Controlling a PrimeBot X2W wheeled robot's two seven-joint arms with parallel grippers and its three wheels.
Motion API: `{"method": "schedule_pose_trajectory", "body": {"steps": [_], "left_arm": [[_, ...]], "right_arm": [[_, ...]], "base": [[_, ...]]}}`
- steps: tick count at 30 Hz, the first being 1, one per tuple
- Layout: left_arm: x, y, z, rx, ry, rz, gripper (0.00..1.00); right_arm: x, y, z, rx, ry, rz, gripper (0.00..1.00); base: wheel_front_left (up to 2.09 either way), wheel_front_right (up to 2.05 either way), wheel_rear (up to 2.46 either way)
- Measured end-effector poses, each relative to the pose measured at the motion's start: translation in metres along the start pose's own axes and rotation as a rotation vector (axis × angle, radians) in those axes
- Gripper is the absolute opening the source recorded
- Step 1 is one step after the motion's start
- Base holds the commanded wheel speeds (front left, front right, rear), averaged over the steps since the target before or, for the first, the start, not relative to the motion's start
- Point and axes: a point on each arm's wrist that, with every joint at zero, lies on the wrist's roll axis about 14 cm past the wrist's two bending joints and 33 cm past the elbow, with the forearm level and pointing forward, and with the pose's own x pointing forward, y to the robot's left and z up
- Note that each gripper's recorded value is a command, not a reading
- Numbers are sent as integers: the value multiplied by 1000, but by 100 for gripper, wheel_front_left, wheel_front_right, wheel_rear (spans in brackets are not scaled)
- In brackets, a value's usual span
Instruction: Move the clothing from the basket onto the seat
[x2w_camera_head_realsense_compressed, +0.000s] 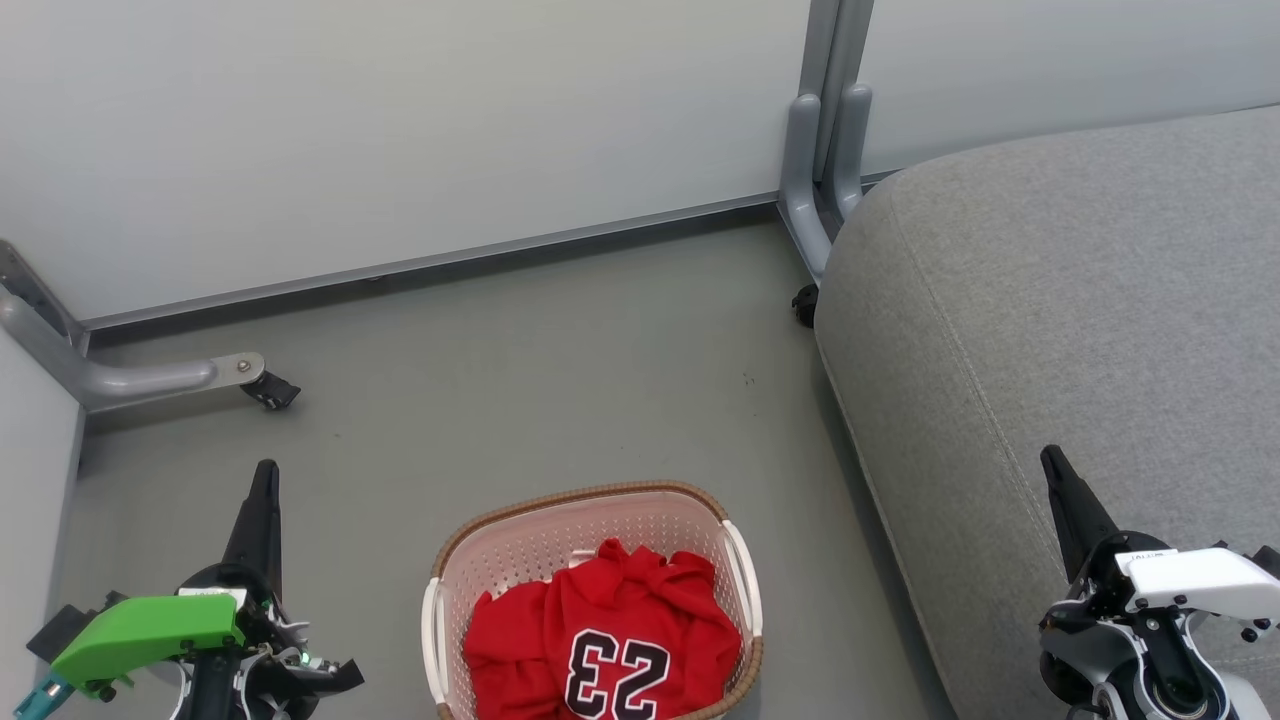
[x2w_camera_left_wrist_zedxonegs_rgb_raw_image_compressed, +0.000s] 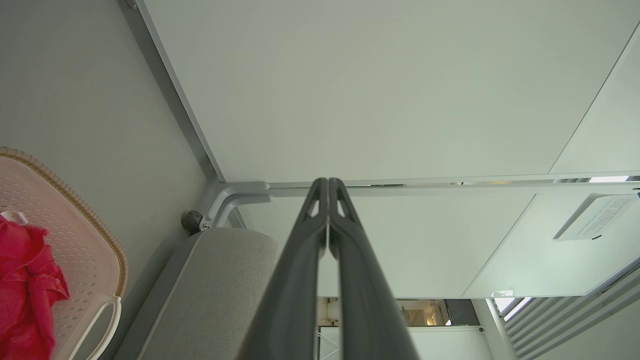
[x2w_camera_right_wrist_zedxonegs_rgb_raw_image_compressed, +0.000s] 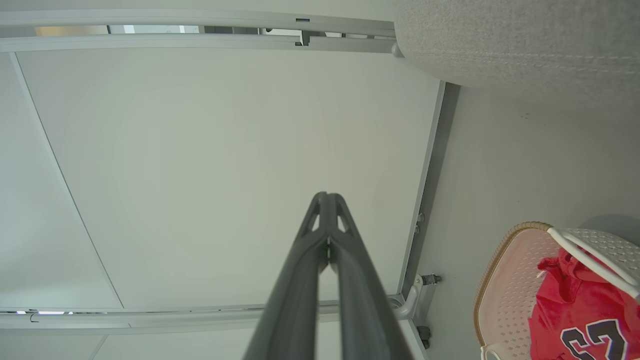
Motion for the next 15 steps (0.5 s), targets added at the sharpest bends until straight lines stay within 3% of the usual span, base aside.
{"method": "schedule_pose_trajectory", "body": {"steps": [15], "left_arm": [[0, 0, 0, 0, 0, 0, 0]], "right_arm": [[0, 0, 0, 0, 0, 0, 0]], "base": [[0, 0, 0]]}}
